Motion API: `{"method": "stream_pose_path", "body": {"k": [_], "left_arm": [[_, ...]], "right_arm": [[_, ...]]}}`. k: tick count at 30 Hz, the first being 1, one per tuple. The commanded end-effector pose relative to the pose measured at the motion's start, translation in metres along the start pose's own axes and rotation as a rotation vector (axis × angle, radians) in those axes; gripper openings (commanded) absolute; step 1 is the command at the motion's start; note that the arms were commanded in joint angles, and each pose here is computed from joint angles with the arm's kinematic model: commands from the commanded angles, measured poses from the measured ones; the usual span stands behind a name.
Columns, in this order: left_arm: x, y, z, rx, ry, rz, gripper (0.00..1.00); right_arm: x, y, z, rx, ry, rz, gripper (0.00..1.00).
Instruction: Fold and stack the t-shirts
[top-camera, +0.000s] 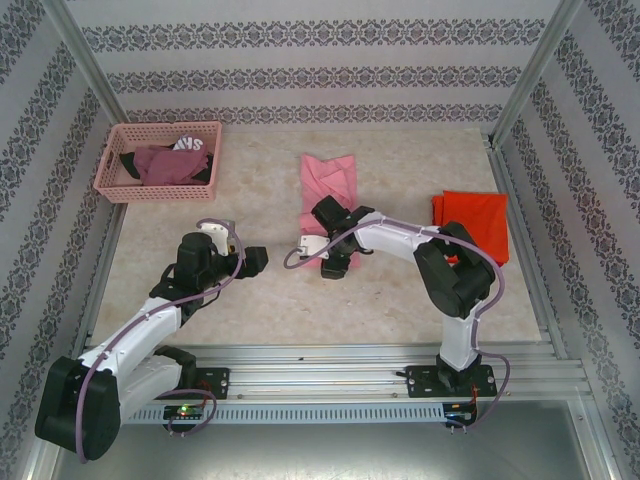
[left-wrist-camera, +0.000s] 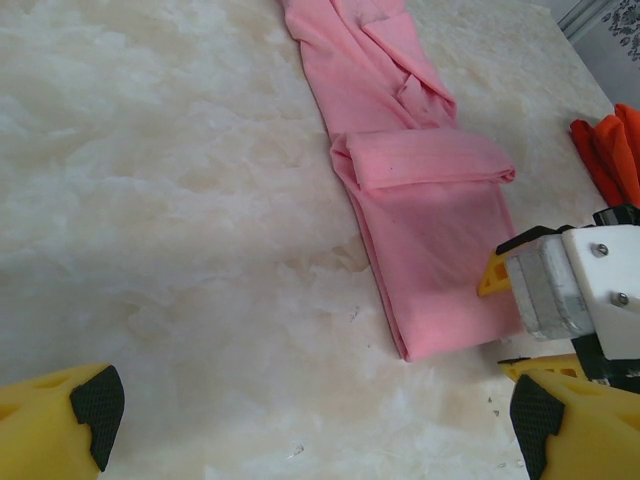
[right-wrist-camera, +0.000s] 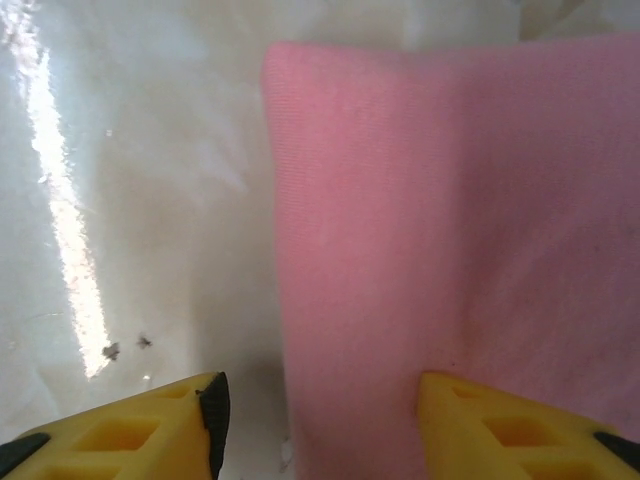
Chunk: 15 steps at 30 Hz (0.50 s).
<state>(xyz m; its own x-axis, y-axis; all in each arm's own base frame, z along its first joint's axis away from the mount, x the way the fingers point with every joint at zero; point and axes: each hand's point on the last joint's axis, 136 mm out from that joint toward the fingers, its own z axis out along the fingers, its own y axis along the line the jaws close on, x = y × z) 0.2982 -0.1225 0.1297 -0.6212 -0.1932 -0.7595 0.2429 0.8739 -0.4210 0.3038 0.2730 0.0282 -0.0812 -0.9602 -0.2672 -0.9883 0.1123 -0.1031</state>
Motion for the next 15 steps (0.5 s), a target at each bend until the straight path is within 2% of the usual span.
{"method": "stream_pose_path", "body": {"k": [1, 6, 12, 15], "left_arm": [[-0.002, -0.003, -0.001, 0.008, -0.022, 0.015, 1.0], [-0.001, -0.003, -0.001, 0.012, -0.022, 0.016, 1.0], [-0.002, -0.006, -0.003, 0.025, -0.03, 0.017, 1.0], [-0.003, -0.005, -0.004, 0.019, -0.031, 0.023, 1.0]], "right_arm": [[0.011, -0.006, 0.006, 0.004, 0.055, 0.025, 0.47], [0.02, -0.005, 0.013, 0.009, 0.095, 0.017, 0.38], [0.028, -0.003, 0.011, 0.047, 0.118, 0.008, 0.02], [0.024, 0.003, -0.003, 0.054, 0.082, 0.016, 0.0]]}}
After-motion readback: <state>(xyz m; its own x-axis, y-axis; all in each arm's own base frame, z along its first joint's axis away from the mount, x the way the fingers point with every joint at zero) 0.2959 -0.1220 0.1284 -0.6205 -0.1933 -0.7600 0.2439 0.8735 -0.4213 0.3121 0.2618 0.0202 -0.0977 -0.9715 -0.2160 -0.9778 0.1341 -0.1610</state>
